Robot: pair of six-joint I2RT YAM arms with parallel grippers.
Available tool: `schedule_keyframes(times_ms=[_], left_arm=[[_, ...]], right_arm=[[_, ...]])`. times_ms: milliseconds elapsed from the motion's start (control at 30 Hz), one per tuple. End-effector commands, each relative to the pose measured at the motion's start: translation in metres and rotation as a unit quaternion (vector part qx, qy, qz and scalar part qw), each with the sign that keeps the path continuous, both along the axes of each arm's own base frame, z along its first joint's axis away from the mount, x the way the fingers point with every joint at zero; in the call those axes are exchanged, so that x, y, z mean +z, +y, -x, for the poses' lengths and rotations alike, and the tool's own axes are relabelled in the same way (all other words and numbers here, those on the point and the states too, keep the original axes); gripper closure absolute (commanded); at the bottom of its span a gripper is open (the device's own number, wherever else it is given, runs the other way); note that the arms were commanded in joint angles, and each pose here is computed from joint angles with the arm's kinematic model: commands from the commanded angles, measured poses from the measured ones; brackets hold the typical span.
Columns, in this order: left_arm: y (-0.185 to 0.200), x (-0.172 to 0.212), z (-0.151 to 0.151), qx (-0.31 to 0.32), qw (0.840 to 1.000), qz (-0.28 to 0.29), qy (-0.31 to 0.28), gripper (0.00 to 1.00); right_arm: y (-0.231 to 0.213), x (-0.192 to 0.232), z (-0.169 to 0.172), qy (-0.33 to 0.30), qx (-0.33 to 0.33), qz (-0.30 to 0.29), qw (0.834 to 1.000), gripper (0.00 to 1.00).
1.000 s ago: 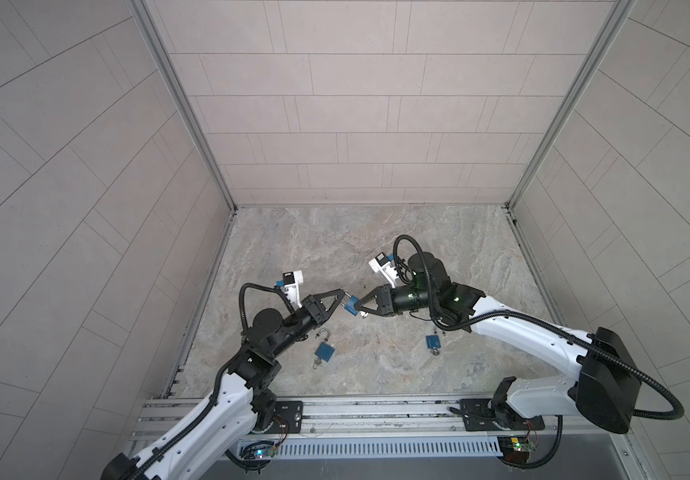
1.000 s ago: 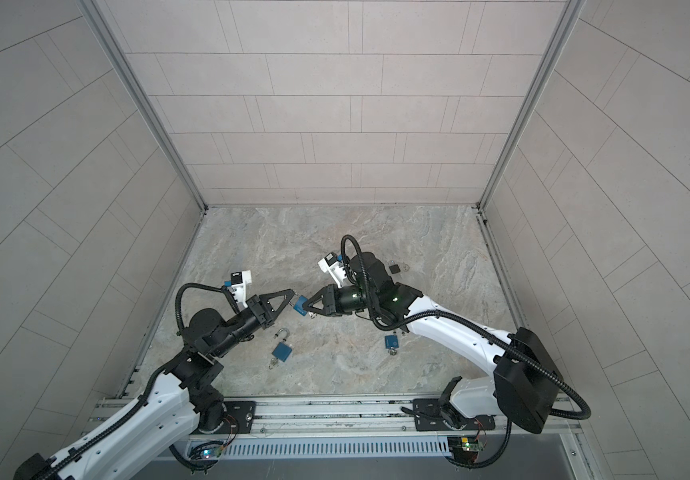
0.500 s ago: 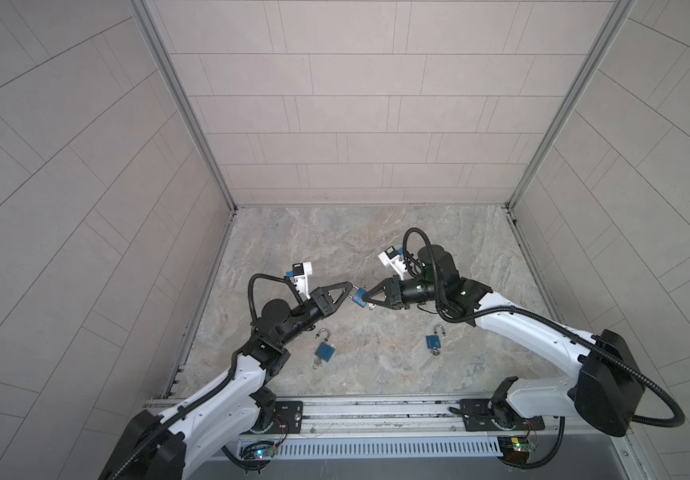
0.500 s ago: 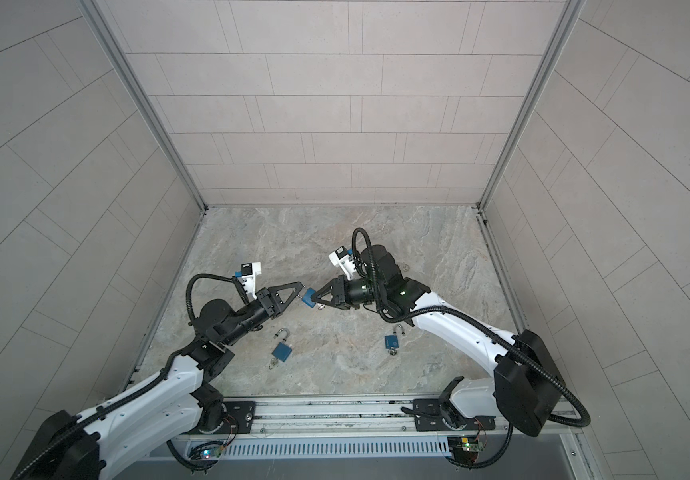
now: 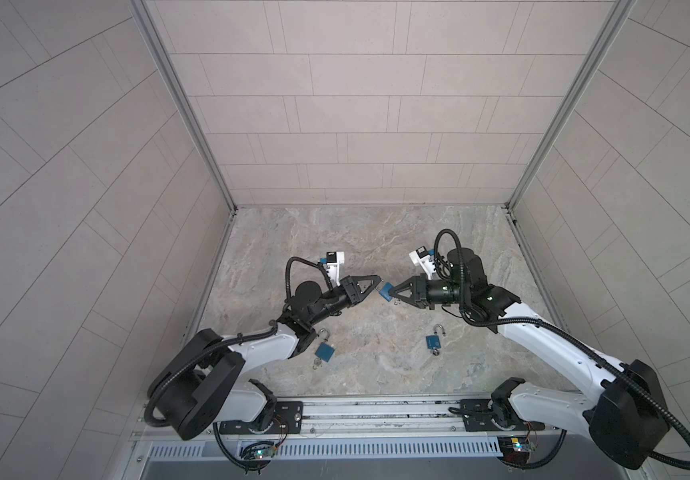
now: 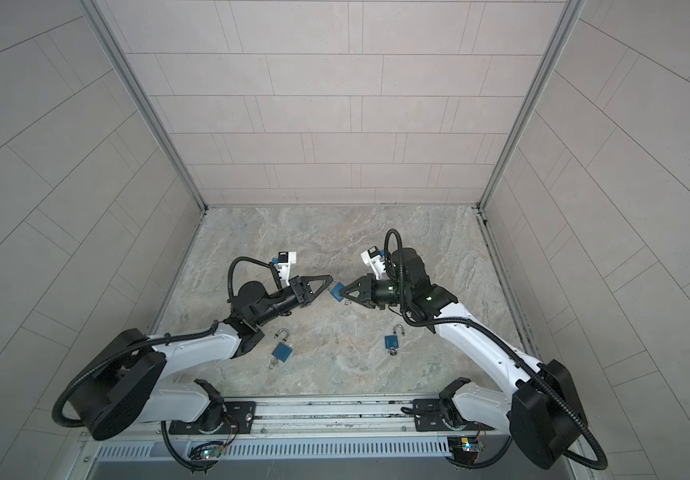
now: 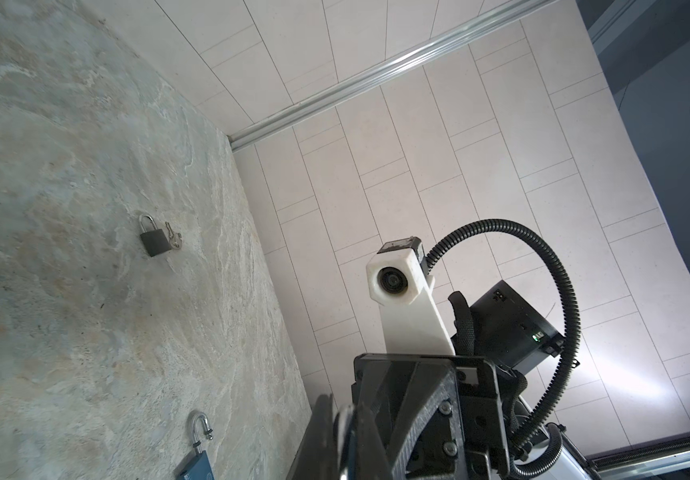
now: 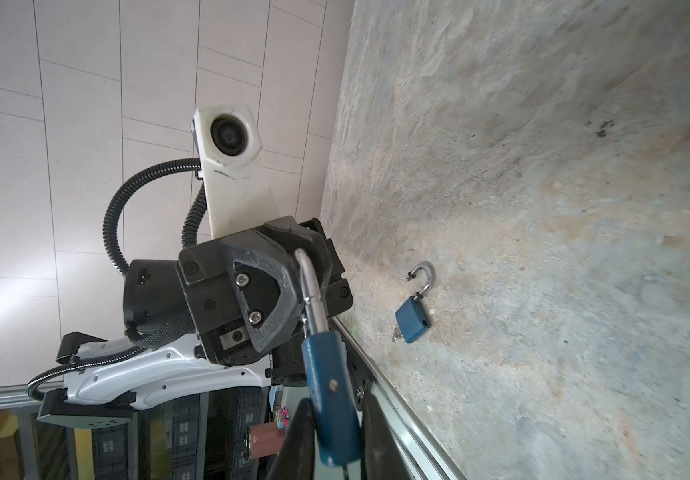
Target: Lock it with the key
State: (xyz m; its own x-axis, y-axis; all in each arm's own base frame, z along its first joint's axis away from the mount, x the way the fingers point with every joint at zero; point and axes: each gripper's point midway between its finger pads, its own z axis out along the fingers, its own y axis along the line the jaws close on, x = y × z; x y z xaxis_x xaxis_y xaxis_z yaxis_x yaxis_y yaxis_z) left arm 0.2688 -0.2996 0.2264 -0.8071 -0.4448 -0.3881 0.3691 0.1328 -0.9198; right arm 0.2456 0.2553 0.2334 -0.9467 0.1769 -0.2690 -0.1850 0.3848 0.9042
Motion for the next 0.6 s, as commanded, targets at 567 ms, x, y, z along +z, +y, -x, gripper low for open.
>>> schedule_keyframes(times_ms=[567], left_arm=[[-0.116, 0.006, 0.080, -0.216, 0.974, 0.021, -0.065, 1.00]], right_arm=[[-0.080, 0.012, -0.001, -0.034, -0.135, -0.040, 0.990, 1.00]])
